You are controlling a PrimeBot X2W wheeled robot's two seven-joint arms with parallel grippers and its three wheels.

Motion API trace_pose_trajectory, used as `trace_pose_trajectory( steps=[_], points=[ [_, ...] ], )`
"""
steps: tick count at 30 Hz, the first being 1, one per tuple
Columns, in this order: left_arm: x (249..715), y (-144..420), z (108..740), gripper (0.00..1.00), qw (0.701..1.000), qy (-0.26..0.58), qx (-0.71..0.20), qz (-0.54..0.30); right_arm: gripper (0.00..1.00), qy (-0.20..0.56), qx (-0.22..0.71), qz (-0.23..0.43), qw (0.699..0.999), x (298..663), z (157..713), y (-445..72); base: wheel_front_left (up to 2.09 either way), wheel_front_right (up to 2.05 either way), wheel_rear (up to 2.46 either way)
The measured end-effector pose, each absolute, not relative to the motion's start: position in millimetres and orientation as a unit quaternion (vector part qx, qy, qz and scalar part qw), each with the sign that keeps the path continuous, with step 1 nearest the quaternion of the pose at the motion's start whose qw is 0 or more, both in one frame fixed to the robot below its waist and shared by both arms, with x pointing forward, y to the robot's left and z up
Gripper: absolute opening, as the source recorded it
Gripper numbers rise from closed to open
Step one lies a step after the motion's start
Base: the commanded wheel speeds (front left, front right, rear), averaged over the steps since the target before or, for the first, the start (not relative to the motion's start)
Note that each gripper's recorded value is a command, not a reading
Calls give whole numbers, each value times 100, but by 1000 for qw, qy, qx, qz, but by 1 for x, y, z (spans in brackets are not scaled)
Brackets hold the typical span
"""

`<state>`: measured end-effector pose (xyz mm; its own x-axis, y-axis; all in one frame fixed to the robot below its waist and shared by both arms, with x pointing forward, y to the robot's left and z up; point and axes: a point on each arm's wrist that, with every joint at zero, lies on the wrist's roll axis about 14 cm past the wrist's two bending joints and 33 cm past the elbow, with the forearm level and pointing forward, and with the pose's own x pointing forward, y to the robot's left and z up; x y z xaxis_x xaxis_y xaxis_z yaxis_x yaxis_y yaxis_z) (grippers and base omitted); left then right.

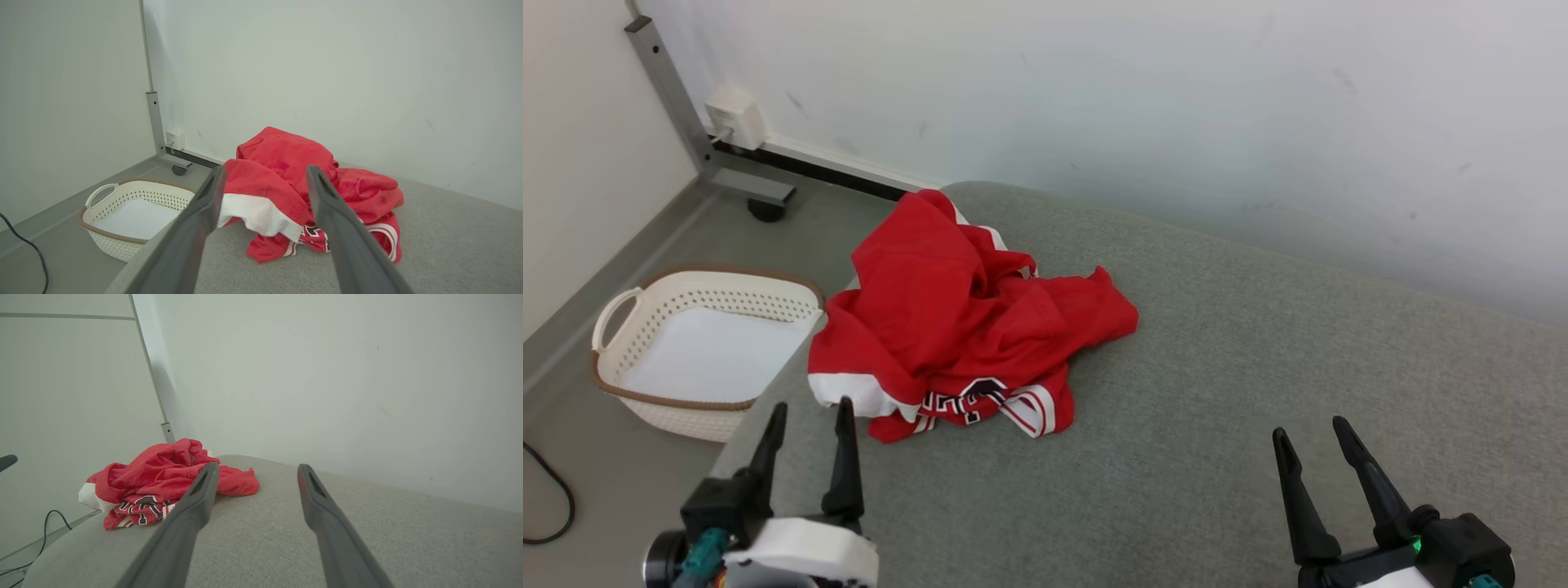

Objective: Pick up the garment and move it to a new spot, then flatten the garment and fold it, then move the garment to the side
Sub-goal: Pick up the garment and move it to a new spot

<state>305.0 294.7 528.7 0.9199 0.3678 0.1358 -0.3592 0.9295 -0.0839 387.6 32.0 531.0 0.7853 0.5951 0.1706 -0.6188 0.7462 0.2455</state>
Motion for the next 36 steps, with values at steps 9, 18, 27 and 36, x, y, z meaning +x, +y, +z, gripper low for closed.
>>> trace_pose_trajectory(
  steps=[9,18,27,36],
  points=[
    [351,298,568,100,985,-110,-14,136,100,-45,149,297,942,396,531,13,0,0,0],
    [427,309,600,100,994,-47,-10,101,100,-52,155,252,954,411,530,-17,0,0,0],
    [492,302,552,100,987,147,-10,62,100,-54,148,186,970,422,522,-65,0,0,0],
    [512,294,472,100,948,314,-5,49,100,-54,143,103,983,415,516,-125,0,0,0]
  ],
)
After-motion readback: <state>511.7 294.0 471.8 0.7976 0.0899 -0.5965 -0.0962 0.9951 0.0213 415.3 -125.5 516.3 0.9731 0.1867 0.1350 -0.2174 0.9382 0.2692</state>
